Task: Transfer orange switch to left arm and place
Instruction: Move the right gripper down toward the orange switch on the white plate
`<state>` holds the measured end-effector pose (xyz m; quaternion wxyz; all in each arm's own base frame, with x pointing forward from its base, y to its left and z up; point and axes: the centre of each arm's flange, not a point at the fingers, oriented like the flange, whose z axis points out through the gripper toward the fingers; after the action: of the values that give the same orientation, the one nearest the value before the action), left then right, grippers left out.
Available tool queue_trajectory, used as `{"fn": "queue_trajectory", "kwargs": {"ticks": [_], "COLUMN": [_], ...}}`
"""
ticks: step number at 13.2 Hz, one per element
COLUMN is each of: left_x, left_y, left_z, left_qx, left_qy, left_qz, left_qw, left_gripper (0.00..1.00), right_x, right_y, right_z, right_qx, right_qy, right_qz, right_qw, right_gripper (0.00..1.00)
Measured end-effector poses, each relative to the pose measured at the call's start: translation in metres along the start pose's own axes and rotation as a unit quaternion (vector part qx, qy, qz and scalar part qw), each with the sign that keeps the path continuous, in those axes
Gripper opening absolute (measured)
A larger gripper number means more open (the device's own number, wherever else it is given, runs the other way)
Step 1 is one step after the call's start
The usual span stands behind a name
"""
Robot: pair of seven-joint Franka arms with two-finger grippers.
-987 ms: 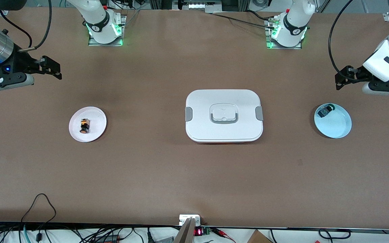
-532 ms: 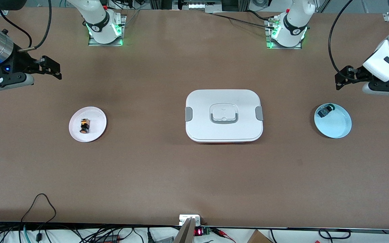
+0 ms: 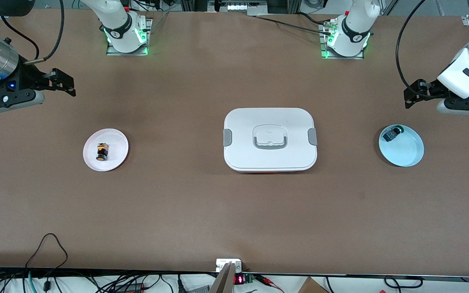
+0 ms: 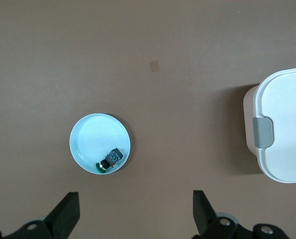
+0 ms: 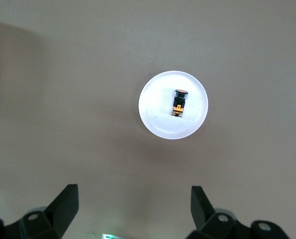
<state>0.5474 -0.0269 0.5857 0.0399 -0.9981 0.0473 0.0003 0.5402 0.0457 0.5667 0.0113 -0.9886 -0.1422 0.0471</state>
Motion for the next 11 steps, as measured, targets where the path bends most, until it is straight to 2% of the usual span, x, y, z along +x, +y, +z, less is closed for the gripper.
{"fn": "queue_trajectory", "kwargs": {"ticks": [3, 6, 8, 11], "left_x": [0.0, 0.0, 0.0, 0.0], "left_y": [0.0, 0.0, 0.0, 0.0], "left_z": [0.0, 0.0, -0.001, -0.001], "left_qx": [0.0, 0.0, 0.0, 0.0], "left_qy": [0.0, 0.0, 0.001, 0.001], "left_qz": [0.0, 0.0, 0.0, 0.0], "left_qw": [1.0, 1.0, 1.0, 1.0], "left_gripper": [1.0, 1.0, 1.0, 1.0], "right_x": [0.003, 0.018, 0.032, 0.046], "right_y": [0.001, 0.018, 0.04, 0.069], "right_z": [0.023, 0.068, 0.107, 0.176], "right_qx": [0.007, 0.019, 0.028, 0.028], "right_qy": [-0.029, -0.061, -0.065, -0.047], "right_qz": [-0.07, -0.163, -0.236, -0.351], "right_qw": [0.997, 0.985, 0.969, 0.935], "right_gripper": [1.0, 1.0, 1.0, 1.0]}}
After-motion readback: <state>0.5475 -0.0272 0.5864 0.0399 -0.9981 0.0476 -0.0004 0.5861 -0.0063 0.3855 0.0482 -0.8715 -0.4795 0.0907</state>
